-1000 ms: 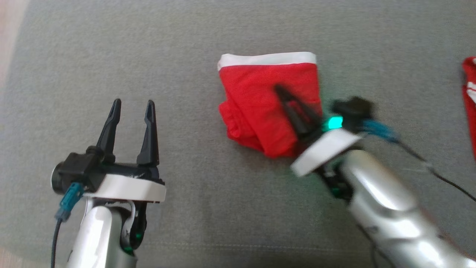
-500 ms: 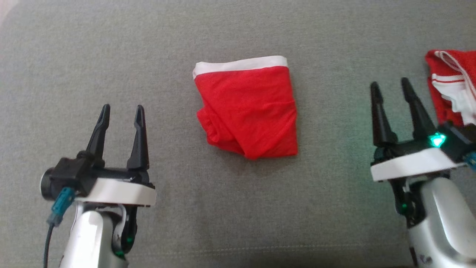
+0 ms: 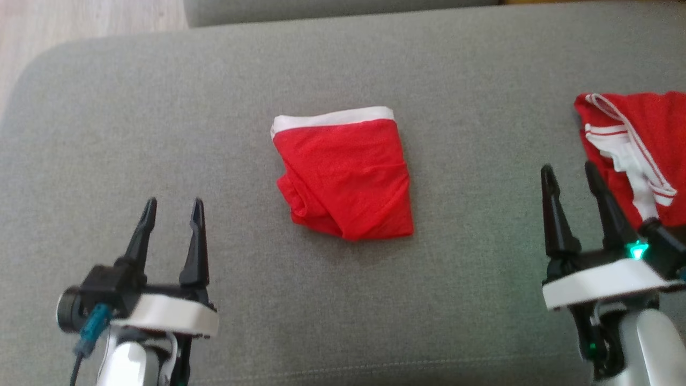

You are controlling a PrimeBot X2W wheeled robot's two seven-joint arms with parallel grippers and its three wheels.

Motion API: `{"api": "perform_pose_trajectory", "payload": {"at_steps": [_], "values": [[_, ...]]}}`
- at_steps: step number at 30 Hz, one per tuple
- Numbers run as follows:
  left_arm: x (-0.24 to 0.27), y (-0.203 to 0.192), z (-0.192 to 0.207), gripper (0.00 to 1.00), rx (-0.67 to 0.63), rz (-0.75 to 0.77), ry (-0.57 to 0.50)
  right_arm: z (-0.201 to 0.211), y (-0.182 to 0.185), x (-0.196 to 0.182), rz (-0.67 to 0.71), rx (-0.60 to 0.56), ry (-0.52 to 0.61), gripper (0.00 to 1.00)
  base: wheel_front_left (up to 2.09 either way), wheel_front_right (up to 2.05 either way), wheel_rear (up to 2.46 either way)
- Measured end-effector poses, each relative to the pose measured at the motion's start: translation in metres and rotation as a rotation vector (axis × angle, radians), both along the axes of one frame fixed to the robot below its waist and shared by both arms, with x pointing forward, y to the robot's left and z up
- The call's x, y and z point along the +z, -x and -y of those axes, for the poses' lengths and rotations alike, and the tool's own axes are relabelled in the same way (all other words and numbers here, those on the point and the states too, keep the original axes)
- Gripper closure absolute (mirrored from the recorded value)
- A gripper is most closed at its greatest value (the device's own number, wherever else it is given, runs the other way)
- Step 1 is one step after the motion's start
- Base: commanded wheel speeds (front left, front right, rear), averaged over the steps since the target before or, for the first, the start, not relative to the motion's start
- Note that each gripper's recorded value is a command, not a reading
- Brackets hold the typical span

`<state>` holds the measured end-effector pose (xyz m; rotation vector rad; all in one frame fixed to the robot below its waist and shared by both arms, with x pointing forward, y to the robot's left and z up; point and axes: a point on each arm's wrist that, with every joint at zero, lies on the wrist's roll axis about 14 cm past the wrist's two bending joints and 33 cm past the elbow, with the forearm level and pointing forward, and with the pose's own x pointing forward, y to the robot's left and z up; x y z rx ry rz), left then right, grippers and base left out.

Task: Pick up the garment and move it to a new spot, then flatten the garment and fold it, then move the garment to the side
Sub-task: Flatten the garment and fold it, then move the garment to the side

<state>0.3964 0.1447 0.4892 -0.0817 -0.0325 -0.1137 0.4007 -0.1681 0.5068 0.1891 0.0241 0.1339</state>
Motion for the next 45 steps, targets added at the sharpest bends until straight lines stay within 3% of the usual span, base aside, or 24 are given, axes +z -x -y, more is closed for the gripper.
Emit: {"api": "perform_pose_trajectory", "payload": {"at_steps": [15, 45], "values": [[0.001, 0.033, -0.007, 0.00, 0.023, -0.017, -0.020, 0.005, 0.037, 0.010, -0.023, -0.006, 0.016, 0.00, 0.00, 0.00, 0.00], [-0.005, 0.032, -0.009, 0.00, 0.035, -0.040, -0.021, 0.006, 0.032, 0.011, -0.037, -0.009, 0.039, 0.00, 0.00, 0.00, 0.00]]}}
